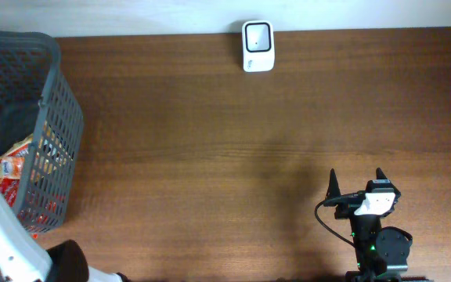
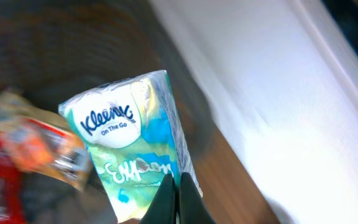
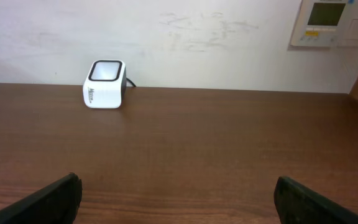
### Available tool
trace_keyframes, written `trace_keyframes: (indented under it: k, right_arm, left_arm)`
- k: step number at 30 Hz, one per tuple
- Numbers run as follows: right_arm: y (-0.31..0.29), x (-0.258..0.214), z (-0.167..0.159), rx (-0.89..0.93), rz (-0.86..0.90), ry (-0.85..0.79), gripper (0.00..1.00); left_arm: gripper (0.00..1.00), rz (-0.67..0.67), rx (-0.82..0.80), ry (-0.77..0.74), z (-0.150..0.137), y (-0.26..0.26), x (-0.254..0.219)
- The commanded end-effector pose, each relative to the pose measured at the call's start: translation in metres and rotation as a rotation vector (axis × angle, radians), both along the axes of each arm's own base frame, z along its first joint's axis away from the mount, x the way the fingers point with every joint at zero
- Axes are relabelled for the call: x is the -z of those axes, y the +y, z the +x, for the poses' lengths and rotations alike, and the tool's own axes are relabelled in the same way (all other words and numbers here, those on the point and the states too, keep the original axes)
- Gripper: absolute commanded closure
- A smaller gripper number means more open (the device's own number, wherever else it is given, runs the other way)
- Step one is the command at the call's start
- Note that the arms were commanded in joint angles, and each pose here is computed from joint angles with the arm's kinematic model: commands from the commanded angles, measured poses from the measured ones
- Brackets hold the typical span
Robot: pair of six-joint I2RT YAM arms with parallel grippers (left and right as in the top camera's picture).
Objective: Scan the item barcode
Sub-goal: 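Carry the green tissue pack to the table centre and release it, then reach the left gripper back into the basket and grasp an orange tissue pack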
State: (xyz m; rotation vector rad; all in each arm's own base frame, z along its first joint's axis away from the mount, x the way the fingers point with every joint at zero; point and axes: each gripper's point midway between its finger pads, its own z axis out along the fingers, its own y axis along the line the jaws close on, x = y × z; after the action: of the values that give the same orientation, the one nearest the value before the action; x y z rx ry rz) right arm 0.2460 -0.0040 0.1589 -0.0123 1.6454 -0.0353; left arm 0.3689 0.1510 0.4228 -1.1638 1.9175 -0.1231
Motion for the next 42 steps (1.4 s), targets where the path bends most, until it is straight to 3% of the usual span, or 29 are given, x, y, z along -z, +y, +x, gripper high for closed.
trace_keyframes:
  k: [1,4,8,11,16,18,19,20,22,26,30,35,39,42]
  right_arm:
    - [0.002,0.003,0.0,-0.011,0.002,0.003,0.02]
    - [0.002,0.003,0.0,-0.011,0.002,0.003,0.01]
    - [0.002,0.003,0.0,-0.011,0.002,0.003,0.02]
    - [0.002,0.003,0.0,-0.011,0.002,0.003,0.01]
    - [0.002,0.003,0.0,-0.011,0.002,0.003,0.02]
    - [0.002,0.003,0.0,-0.011,0.002,0.003,0.01]
    - [0.002,0.003,0.0,-0.011,0.002,0.003,0.02]
    - [0.002,0.003,0.0,-0.011,0.002,0.003,0.02]
    - [0.002,0.003,0.0,-0.011,0.002,0.003,0.02]
    - [0.002,0.003,0.0,-0.011,0.002,0.003,0.01]
    - [0.002,0.003,0.0,-0.011,0.002,0.003,0.02]
    - [0.002,0.003,0.0,-0.011,0.002,0.003,0.02]
    - [0.002,0.003,0.0,-0.011,0.002,0.003,0.02]
    - [0.002,0.003,0.0,-0.011,0.002,0.003,0.02]
  left_arm:
    - [1.0,-0.052,0.322,0.072,0.046,-0.106,0.031]
    - [1.0,-0.032,0.559,0.178,0.069,-0.196,0.069]
    - [1.0,0.065,0.893,0.432,0.08,-0.31,0.166]
    - [1.0,0.073,1.004,0.666,0.072,-0.359,0.259]
    - [0.98,0.108,1.122,0.875,0.047,-0.397,0.339]
    - [0.51,0.131,1.162,0.901,0.041,-0.399,0.344]
    - [0.26,0.139,1.171,0.904,0.04,-0.399,0.343]
    - [0.12,0.147,1.171,0.909,0.039,-0.397,0.342]
    - [0.01,0.162,1.194,0.911,0.04,-0.392,0.336]
    - [0.01,0.154,1.133,0.752,0.064,-0.363,0.254]
    - [0.01,0.189,1.033,0.347,0.097,-0.319,0.132]
    - [0.01,0.223,0.742,0.123,0.082,-0.191,0.032]
    - [0.01,0.149,0.434,0.081,0.064,-0.084,0.011]
    - [0.01,0.067,0.22,0.156,0.049,-0.002,0.034]
